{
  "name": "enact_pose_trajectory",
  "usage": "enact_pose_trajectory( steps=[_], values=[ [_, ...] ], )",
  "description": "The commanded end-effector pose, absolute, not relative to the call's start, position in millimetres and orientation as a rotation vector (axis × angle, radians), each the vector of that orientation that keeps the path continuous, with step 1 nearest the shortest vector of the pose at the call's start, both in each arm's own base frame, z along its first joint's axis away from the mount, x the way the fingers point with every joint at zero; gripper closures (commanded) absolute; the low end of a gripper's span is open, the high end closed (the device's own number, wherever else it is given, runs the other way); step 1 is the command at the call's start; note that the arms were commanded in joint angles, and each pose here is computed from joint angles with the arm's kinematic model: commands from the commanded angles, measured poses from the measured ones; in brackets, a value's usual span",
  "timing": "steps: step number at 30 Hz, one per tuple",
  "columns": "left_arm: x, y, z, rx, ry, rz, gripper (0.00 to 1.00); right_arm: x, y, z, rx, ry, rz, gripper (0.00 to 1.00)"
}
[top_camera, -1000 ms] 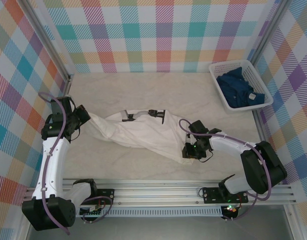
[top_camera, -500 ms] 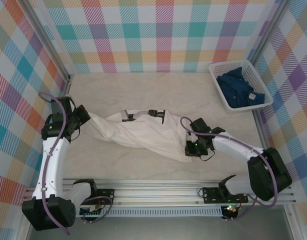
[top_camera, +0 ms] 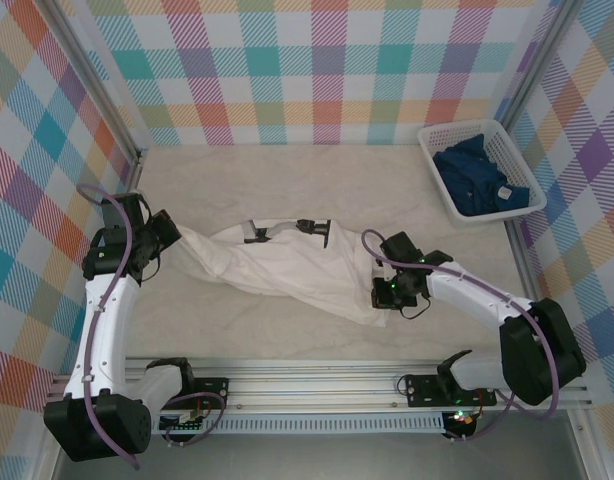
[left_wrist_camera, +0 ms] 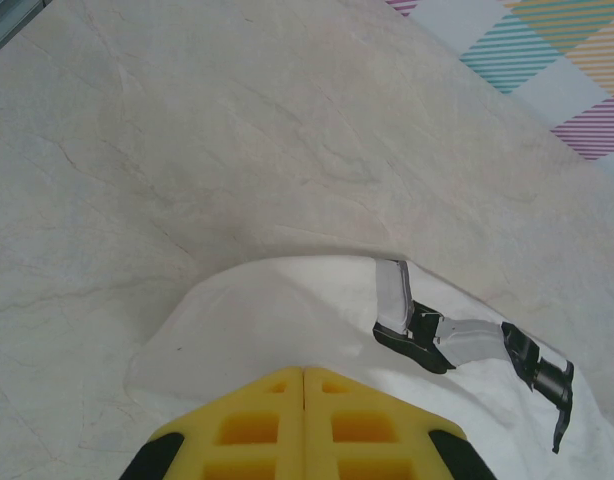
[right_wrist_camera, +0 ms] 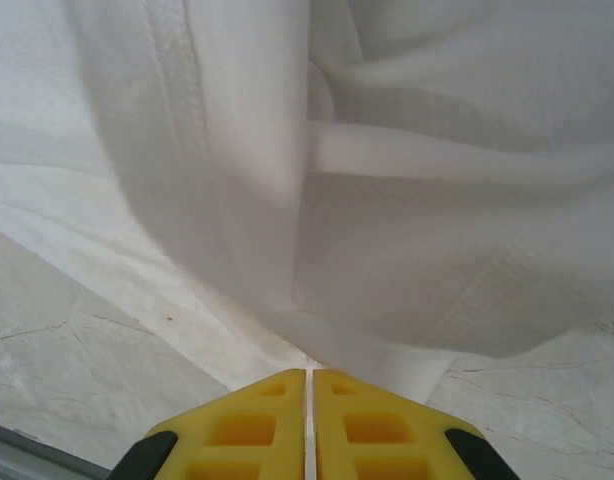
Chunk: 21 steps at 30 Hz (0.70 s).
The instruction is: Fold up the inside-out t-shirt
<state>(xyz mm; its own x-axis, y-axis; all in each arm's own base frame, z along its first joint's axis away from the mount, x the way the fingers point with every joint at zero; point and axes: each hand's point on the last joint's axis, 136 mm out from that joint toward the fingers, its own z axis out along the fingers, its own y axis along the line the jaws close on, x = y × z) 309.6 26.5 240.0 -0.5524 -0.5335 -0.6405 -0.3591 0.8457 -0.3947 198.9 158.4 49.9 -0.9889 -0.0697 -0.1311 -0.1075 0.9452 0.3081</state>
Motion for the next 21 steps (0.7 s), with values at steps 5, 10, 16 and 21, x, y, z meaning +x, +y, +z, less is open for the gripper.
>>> enact_pose_trajectory(
  steps=[5, 10, 16, 21],
  values=[
    [311, 29, 242, -0.638, 2.197, -0.286, 1.00, 191, 154, 47, -0.172, 3.003, 0.451, 0.67],
    [311, 29, 242, -0.637, 2.197, -0.287, 1.00, 180, 142, 48, -0.158, 3.013, 0.400, 0.60],
    [311, 28, 242, -0.636, 2.194, -0.289, 1.00, 176, 145, 39, -0.132, 3.042, 0.430, 0.55],
    [311, 28, 241, -0.635, 2.198, -0.292, 1.00, 182, 158, 38, -0.160, 3.019, 0.503, 0.57]
  ],
)
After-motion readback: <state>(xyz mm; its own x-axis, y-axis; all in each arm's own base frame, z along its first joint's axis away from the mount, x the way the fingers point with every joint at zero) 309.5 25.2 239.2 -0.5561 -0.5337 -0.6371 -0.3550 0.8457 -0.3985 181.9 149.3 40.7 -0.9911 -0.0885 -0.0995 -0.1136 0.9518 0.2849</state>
